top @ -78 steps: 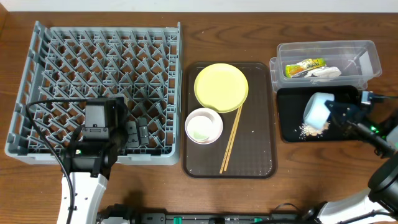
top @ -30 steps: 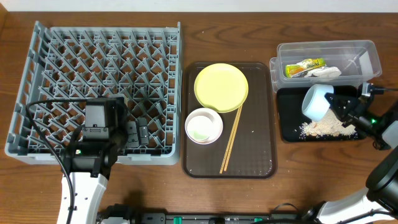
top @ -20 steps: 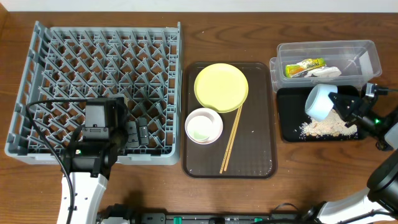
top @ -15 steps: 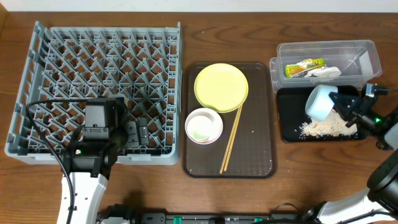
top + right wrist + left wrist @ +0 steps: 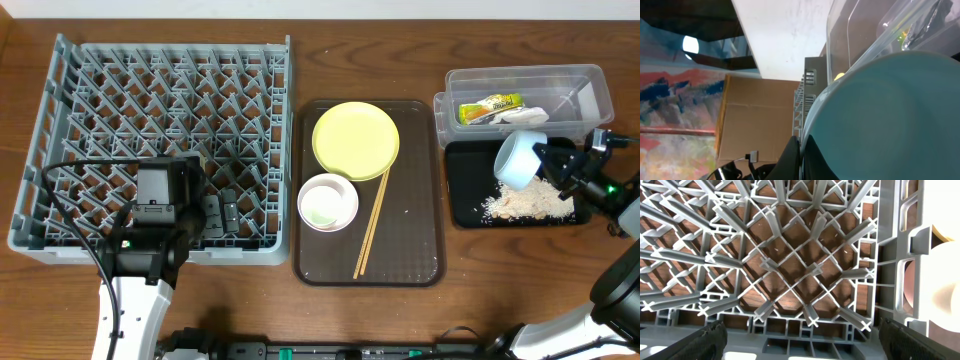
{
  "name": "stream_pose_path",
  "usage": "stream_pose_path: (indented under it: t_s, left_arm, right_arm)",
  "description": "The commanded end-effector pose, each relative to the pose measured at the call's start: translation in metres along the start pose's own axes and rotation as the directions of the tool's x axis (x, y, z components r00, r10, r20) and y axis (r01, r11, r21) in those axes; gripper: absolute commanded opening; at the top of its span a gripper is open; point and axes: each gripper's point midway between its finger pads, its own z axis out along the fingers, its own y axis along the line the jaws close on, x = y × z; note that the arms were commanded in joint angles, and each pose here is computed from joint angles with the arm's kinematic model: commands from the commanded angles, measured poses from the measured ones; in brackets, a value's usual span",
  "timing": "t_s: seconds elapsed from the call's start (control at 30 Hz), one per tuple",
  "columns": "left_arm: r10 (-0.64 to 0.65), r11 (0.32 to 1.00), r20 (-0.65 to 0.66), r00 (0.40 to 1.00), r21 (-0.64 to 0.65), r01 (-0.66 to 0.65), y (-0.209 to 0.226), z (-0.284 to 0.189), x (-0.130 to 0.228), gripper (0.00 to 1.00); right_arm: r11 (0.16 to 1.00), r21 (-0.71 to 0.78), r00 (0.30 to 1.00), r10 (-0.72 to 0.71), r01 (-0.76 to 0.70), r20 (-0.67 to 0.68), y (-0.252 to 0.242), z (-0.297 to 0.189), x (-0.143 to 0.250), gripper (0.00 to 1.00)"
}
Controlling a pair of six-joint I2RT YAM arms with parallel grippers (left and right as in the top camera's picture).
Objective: Sort waste into correct bins and load items into the dishwasher rack
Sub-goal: 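Carry the blue bowl over the black tray and tip out the rice, then carry the empty blue bowl back and set it on the yellow plate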
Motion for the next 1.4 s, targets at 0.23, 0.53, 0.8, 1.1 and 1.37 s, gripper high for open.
stream_pose_path:
  t_s: [0.23,0.53,0.8,1.1,1.37]
  left_arm:
    - [-0.013,1.0,0.025,1.0,0.0,0.013,0.0,-0.006,-0.009,0.98]
    - [-0.013,1.0,0.027,1.0,0.001,0.013,0.0,-0.006,-0.009,0.98]
    - [-0.013,1.0,0.027,1.0,0.001,0.013,0.0,-0.006,-0.009,0.98]
    - [-0.013,1.0,0.027,1.0,0.001,0.013,0.0,-0.006,-0.009,0.98]
    - [-0.013,1.0,0.027,1.0,0.001,0.013,0.0,-0.006,-0.009,0.98]
  right_arm:
    - [0.985,-0.077,0.972,-0.168,0.157,-0.162,0.07,0.044,0.042,0.01]
    - [0.836,-0.176,0.79,-0.549,0.521,-0.273,0.134,0.113,0.103,0.01]
    - [0.686,-0.082,0.643,-0.711,0.722,-0.286,0.119,0.192,0.144,0.01]
    - [0.357,0.117,0.375,-0.877,0.927,-0.299,0.096,0.239,0.163,0.01]
    - [0.143,0.11,0.178,-0.868,0.984,-0.463,0.053,0.256,0.197,0.01]
